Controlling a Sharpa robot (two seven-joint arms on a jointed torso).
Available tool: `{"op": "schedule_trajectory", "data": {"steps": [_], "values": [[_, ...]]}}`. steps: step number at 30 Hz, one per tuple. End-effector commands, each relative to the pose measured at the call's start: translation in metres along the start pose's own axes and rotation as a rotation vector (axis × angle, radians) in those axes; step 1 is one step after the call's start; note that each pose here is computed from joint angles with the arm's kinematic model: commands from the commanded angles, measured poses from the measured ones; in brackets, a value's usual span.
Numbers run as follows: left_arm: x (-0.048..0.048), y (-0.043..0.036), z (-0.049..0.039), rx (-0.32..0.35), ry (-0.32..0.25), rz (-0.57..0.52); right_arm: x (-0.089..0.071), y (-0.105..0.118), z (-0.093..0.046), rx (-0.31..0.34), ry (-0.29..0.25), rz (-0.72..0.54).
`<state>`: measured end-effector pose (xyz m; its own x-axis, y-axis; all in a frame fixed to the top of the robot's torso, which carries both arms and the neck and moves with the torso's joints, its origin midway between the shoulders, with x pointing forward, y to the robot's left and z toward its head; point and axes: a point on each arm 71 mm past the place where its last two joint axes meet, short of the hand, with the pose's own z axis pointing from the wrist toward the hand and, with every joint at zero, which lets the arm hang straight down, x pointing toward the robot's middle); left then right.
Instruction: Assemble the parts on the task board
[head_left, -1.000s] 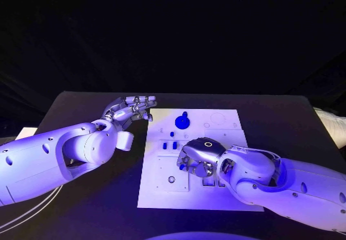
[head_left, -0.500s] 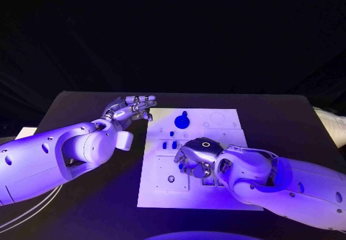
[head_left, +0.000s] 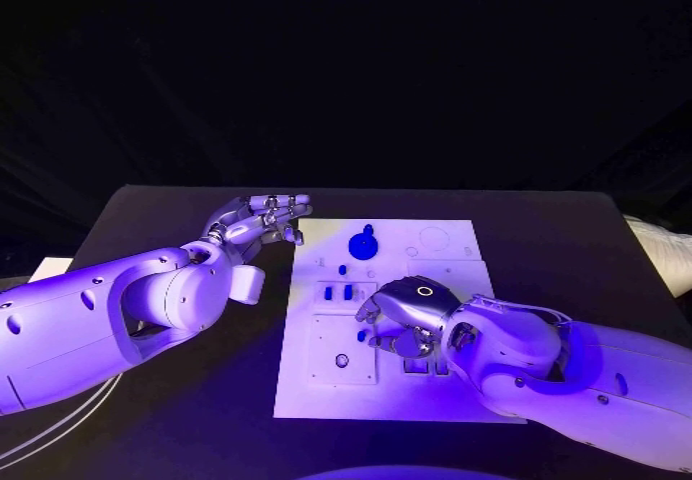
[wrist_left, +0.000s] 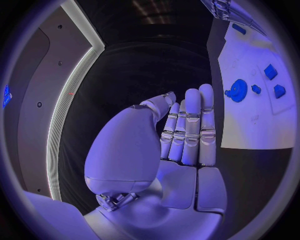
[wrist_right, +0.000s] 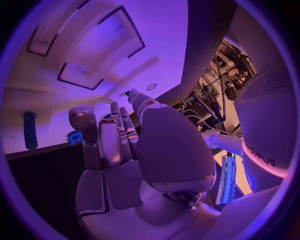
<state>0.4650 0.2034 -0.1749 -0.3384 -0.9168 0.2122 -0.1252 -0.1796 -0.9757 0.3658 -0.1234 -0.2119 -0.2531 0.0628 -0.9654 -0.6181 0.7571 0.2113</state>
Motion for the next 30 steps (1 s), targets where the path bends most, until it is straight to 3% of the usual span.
{"op": "schedule_trajectory", "data": {"steps": [1, 6, 13, 22, 30], "values": [[0.0023, -0.0003, -0.0001, 0.001, 0.023, -0.009, -0.011, -0.003, -0.006, 0.013, -0.065, -0.004], [0.0017, -0.0003, -0.0004, 0.000, 0.023, -0.007, -0.030, -0.022, -0.016, 0.074, -0.088, -0.021], [0.0027, -0.0002, -0.0006, -0.001, 0.030, -0.008, -0.047, -0.059, -0.027, 0.186, -0.081, -0.089], [0.0020, 0.0002, -0.0010, -0.001, 0.031, -0.008, -0.050, -0.076, -0.036, 0.229, -0.047, -0.156], [0.0017, 0.0004, -0.0010, -0.002, 0.030, -0.008, -0.044, -0.076, -0.036, 0.218, 0.016, -0.176]]}}
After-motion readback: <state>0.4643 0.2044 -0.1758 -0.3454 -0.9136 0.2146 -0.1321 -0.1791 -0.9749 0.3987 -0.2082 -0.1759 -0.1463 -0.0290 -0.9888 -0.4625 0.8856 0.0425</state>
